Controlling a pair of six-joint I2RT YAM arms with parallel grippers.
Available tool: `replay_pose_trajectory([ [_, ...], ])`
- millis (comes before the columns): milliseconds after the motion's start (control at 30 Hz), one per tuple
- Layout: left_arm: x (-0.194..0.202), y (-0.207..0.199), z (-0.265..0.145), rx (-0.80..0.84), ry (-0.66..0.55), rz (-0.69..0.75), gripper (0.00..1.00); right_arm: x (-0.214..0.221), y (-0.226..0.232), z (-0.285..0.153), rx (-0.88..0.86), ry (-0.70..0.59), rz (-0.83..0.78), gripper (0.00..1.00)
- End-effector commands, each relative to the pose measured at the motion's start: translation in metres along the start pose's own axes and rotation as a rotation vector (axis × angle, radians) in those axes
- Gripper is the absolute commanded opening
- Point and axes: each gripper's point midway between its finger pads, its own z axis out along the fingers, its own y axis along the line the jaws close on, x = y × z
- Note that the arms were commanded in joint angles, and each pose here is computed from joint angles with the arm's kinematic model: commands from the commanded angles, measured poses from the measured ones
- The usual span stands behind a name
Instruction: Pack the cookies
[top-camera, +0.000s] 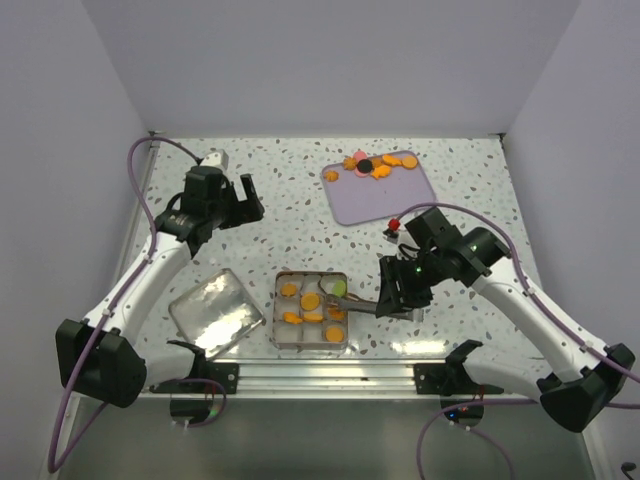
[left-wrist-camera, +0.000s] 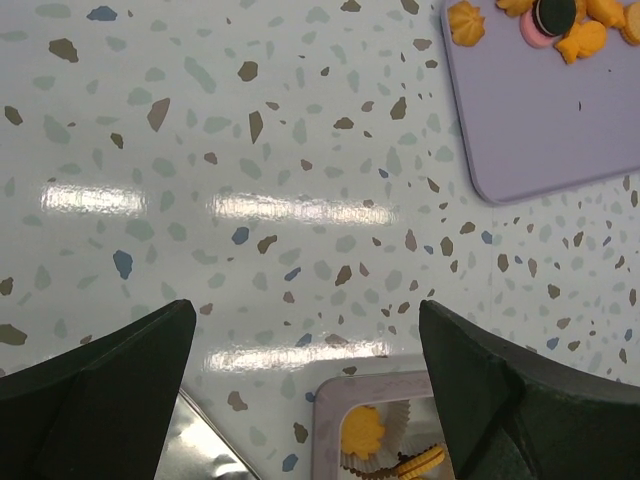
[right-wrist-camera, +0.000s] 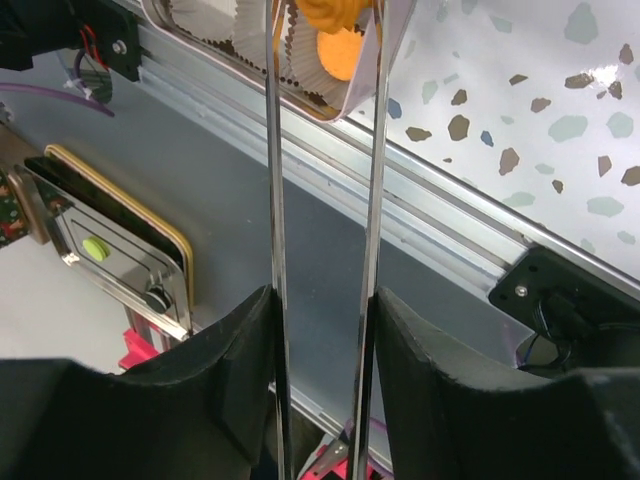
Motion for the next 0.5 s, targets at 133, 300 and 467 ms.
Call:
replay_pose_trajectory([
  [133,-0.019,-0.005,-0.01,0.008,-0.059,0.05,1.0,-0.022,0.012,0.003,-0.017,-0.056,-0.002,0.51],
  [300,-0.021,-0.002,-0.01,-0.004,-0.064,0.061,1.0,-0.04,0.02,-0.01,0.001,-0.115,-0.02,0.5],
  [467,-0.023,0.0,-0.012,-0.016,-0.071,0.071,1.0,-0.079,0.04,-0.041,0.017,-0.261,-0.046,0.5],
])
